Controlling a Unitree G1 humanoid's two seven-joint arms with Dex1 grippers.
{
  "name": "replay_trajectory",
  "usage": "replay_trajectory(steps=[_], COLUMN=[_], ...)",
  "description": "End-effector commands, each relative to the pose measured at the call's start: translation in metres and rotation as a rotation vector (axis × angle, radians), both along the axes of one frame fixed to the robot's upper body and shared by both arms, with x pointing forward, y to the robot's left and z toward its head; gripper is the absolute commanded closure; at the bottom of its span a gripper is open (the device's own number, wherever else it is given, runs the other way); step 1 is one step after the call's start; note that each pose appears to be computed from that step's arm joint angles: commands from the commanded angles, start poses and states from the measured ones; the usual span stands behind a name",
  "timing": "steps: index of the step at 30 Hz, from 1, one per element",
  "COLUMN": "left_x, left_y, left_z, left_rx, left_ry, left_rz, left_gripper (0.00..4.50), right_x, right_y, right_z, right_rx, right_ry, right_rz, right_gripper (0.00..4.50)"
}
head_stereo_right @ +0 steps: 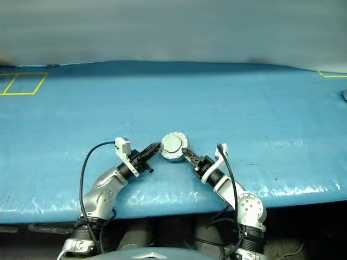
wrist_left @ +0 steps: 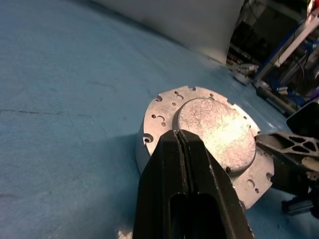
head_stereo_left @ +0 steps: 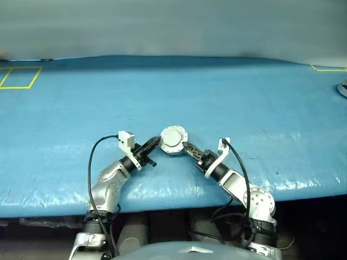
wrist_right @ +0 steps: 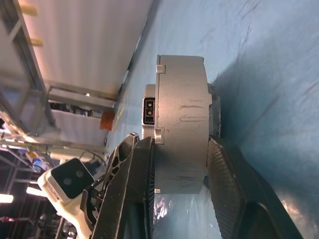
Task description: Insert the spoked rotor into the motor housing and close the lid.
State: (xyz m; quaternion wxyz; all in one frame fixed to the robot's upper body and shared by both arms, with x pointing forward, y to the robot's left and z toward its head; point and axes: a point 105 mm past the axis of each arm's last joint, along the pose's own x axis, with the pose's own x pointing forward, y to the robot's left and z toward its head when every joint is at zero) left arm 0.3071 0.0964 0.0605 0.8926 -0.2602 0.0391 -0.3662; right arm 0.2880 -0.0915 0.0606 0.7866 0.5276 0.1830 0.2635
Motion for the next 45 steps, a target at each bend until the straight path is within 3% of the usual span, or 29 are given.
replay_trajectory(steps=[1,11,12,21,29,39,45], left_x=[-0.001,-0.007,-0.007,-0.010,-0.018,-0.002,-0.003], left_y=[-0.001,-0.016,-0.017,-0.025,-0.040,-0.036,-0.038], left_z=[0.017,0.024,0.026,0.049,0.072,0.061,0.057], left_rx=[-0.084,-0.360,-0.401,-0.680,-0.662,-0.687,-0.682], left_ry=[-0.036,0.055,0.069,0.160,0.092,0.136,0.138], left_rz=[-0.017,-0.038,-0.038,-0.162,-0.286,-0.190,-0.193], left_gripper=[3.55,0.18,0.04,0.04,0.04,0.04,1.86], right_x=[0.010,0.008,0.006,-0.010,-0.014,-0.018,-0.016], right_y=[-0.004,-0.002,0.001,0.028,0.036,0.036,0.032], right_z=[0.042,0.078,0.082,0.093,0.079,0.085,0.079], right_rx=[0.115,0.227,0.232,0.262,0.226,0.236,0.238], right_ry=[-0.149,-0.287,-0.302,-0.337,-0.295,-0.328,-0.292], right_rz=[-0.043,-0.028,-0.012,0.116,0.147,0.166,0.149], right_gripper=[3.34,3.34,3.34,3.34,3.34,3.34,3.34])
